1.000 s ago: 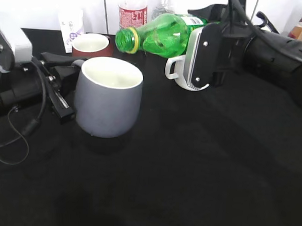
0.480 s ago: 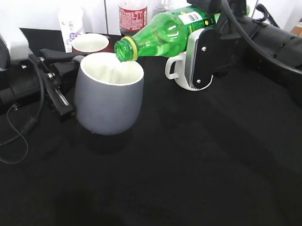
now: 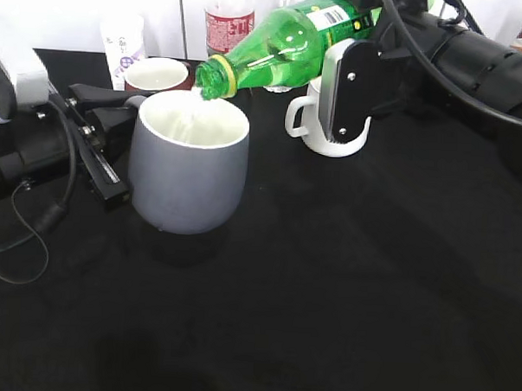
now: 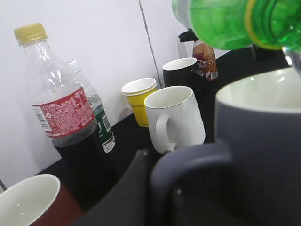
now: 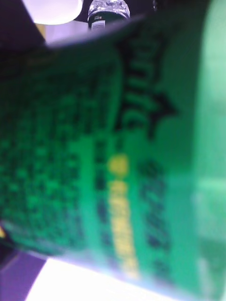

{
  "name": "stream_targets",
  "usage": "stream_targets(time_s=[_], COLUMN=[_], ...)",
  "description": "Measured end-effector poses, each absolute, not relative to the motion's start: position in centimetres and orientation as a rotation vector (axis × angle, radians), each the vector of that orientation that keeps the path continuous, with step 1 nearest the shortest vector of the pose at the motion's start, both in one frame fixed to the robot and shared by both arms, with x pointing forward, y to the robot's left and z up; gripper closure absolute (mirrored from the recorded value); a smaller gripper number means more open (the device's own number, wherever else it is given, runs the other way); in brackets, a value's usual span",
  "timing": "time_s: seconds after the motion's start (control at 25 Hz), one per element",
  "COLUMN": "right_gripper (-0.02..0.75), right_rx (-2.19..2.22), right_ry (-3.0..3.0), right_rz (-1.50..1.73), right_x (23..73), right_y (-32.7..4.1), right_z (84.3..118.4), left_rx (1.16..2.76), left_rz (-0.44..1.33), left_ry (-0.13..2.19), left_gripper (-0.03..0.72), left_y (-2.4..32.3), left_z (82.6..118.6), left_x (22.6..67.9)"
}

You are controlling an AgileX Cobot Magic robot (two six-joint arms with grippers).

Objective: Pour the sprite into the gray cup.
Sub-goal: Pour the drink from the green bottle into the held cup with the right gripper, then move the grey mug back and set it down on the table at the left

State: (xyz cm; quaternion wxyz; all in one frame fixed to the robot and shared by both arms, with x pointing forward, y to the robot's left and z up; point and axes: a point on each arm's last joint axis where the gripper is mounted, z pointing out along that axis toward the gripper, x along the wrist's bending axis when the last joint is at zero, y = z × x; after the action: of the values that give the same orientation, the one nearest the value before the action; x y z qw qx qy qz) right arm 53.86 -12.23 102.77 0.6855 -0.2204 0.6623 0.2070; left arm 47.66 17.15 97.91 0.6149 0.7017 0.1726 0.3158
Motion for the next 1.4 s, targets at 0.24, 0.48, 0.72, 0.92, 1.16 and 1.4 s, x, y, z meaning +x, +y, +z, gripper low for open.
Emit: stream_targets(time_s=[0.24, 0.48, 0.72, 0.92, 1.16, 1.4], right_gripper=[0.299, 0.299, 0.299, 0.299, 0.299, 0.299], right_rx=[-0.491, -0.451, -0.454, -0.485, -0.435, -0.145], right_ry=[1.484, 1.498, 1.517, 1.516, 1.536, 1.625], right_rz=[0.464, 0.465, 0.46, 0.457, 0.511, 0.799], right_x=[53.87, 54.03, 54.04, 53.95, 53.94, 53.94], right_y=[-12.24, -12.44, -12.45, -12.32, -12.31, -12.31], right_z=[102.77, 102.79, 102.62, 102.54, 102.54, 102.53], left_rx=[1.618, 1.619, 1.619, 1.62, 1.62, 1.616], left_rz=[0.727, 0.726, 0.726, 0.726, 0.726, 0.729], left_ry=[0.396, 0.395, 0.394, 0.394, 0.394, 0.403], left_gripper=[0.645, 0.645, 0.645, 0.645, 0.645, 0.645], left_y=[17.14, 17.13, 17.13, 17.13, 17.13, 17.17], left_z=[97.91, 97.88, 97.88, 97.88, 97.88, 97.89], left_x=[47.65, 47.65, 47.64, 47.64, 47.64, 47.7])
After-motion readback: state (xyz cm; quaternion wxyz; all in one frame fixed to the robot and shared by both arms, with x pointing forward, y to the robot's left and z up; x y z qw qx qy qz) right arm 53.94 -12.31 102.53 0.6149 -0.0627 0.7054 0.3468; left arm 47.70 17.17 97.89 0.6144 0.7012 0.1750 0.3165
